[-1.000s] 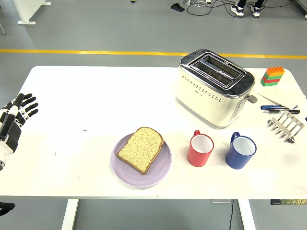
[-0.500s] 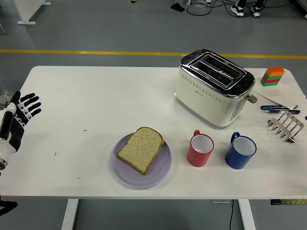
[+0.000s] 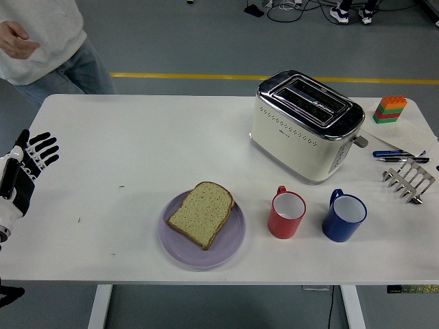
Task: Push plate across desktop,pick up the break from the machine,place the break in the plate
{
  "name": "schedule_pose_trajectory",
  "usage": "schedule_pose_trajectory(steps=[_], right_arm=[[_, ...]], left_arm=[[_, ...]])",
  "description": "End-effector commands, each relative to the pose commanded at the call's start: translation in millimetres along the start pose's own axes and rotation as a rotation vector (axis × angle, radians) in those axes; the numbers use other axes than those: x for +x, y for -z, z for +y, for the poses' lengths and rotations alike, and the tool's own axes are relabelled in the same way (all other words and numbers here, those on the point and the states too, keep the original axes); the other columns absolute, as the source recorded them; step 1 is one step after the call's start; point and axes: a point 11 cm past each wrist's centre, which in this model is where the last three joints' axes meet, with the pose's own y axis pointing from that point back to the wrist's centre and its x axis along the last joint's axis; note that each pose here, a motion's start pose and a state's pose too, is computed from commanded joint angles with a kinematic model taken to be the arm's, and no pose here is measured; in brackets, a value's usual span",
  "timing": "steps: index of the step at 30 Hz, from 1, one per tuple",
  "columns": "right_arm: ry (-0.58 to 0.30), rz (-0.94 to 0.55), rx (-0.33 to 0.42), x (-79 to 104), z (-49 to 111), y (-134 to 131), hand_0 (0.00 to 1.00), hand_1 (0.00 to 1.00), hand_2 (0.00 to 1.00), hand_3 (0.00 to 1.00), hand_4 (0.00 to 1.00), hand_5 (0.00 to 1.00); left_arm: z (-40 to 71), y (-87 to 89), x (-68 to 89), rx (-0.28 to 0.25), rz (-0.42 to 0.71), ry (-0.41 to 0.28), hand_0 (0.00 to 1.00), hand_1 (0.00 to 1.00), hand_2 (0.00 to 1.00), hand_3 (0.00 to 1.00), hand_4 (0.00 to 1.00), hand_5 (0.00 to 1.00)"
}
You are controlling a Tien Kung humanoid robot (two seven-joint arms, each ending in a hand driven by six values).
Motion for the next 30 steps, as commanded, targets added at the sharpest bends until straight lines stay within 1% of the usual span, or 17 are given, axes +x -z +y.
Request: schedule_pose_trajectory(steps=[14,30], right_arm=[[-0.004,-0.003,0.001,0.9,-0.5,0.2,0.714,0.678,0.682,0.622,0.507,0.41],[-0.005,-0.005,-0.002,0.4,-0.7,-1.6,0.715,0.678,0.682,0.622,0.507,0.411]], left_arm=[[-1.2,0.1,-0.5,0.005,0.004,-0.004,0.787,0.771,0.773,0.702,0.734,0.863],[-2.0,-1.0,0.5,0.004,0.012,-0.014,0.787,0.761,0.765,0.695,0.721,0.895]])
